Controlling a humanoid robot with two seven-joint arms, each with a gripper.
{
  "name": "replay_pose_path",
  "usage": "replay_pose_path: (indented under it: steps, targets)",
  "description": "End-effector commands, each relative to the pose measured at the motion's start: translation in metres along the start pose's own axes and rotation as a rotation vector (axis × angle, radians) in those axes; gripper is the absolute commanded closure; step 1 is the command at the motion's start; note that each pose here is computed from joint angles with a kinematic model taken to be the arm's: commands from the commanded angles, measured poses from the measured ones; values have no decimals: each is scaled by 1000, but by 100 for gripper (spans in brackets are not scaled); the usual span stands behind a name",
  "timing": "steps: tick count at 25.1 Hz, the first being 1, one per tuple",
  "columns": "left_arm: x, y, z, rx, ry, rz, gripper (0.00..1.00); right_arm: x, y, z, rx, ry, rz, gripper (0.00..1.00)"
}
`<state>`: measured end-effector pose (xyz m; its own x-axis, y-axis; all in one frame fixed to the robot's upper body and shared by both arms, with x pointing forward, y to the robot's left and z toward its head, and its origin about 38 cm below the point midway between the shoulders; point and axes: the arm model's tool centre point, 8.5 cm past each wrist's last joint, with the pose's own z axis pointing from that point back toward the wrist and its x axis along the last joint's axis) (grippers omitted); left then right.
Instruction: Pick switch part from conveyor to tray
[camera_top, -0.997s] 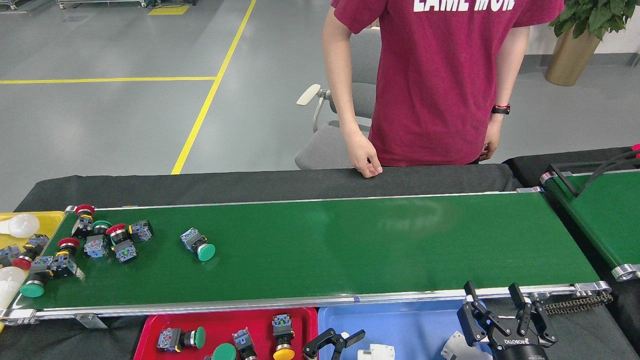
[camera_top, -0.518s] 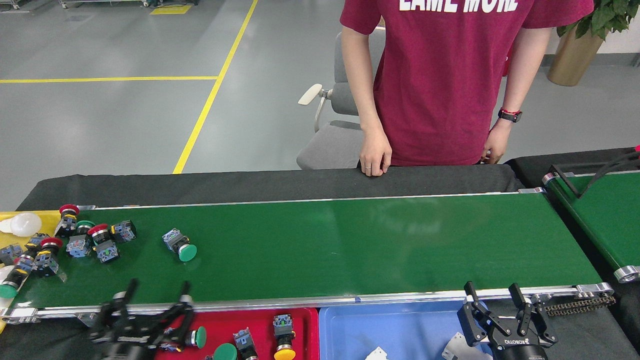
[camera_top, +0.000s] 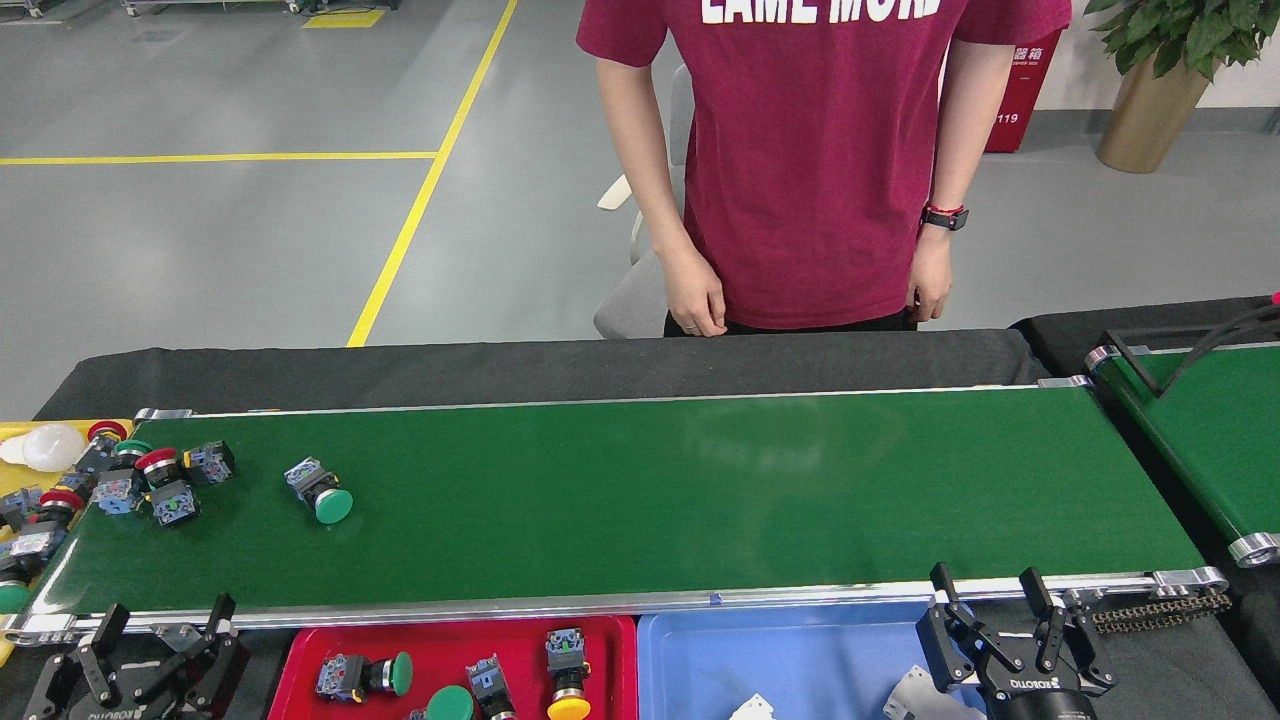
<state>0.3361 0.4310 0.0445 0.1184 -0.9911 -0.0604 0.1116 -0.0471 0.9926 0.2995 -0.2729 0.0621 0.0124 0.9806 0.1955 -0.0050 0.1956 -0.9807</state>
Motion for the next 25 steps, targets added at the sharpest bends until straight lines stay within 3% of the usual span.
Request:
replay_pose_path:
  steps: [1,5,10,14,17,19,22,24,25]
  targets:
    - [-14,10,-27,1,29,10,0,2,-5,-1,-18,-3,0,6]
    - [-50,28,-66,-24,97,-1,1,1,-5,-1,-18,-3,2,6]
    - [-62,24,-103,-138,186,-64,1,2,-5,-1,-18,-3,0,6]
    - [-80,25,-122,-207,273,-21,2,2,-6,-2,-21,-3,0,6]
    - [-88,23,-126,-214,339,-70,9,1,-7,-3,-22,-5,3,6]
    - [-85,25,-131,-201,349,-95,27,2,-8,-4,-25,-7,3,6]
    - [-82,20,-130,-207,347,-82,66,3,-8,-5,-28,-7,1,6]
    - [-82,21,-130,-194,344,-79,82,3,-9,-6,-28,-8,1,6]
    - [-82,22,-130,-190,343,-81,84,3,-8,-5,-28,-7,1,6]
